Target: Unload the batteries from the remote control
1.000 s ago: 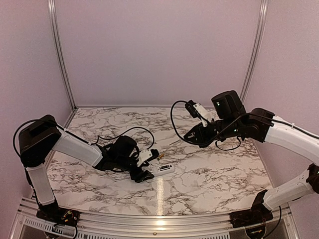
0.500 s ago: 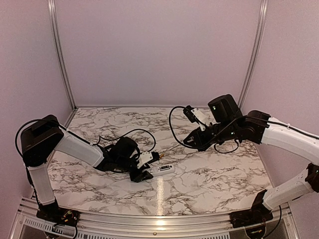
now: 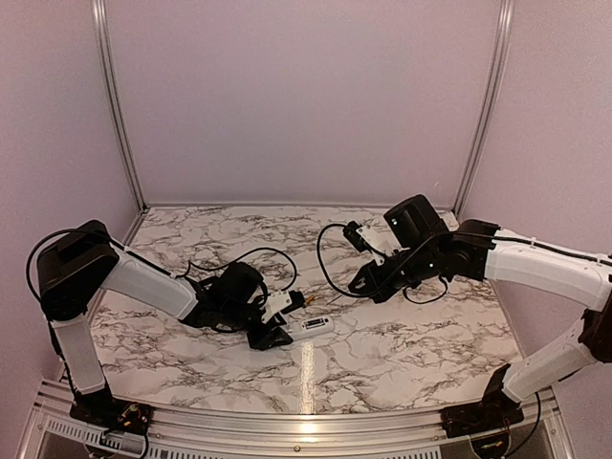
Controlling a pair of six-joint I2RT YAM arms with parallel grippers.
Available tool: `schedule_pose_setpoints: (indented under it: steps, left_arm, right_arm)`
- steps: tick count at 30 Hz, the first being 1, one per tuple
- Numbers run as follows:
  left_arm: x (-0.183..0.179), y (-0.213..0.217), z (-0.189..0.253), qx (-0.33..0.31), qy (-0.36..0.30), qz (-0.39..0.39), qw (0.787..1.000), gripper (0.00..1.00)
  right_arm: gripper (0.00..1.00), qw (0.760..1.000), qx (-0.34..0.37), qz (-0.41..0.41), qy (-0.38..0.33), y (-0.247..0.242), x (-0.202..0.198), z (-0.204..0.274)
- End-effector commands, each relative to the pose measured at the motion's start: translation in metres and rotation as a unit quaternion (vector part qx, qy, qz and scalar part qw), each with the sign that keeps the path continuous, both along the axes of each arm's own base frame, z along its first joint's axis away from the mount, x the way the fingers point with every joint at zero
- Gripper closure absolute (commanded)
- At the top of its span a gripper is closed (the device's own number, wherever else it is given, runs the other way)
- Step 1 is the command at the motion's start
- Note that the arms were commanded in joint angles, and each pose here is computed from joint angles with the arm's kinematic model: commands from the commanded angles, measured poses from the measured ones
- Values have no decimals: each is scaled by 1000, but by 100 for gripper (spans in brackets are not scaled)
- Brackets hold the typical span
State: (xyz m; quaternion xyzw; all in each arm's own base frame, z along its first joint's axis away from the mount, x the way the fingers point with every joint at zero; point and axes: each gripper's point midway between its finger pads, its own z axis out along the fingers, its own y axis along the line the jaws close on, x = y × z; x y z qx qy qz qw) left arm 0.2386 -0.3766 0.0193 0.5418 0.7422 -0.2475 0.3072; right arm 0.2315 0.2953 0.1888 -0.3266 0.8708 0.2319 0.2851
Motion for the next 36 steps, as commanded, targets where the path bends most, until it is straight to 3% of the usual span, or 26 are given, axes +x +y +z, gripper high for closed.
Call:
schedule_pose_setpoints:
  steps: [1,36]
  left_arm:
    - [-9,2,9,-6,33,5,999,54]
    - [-15,0,17,-17,79,23,997,59]
  right_arm:
    - [100,1000,3,13,8,11,0,-5]
    - [100,997,-35,45,58,44,10,-55]
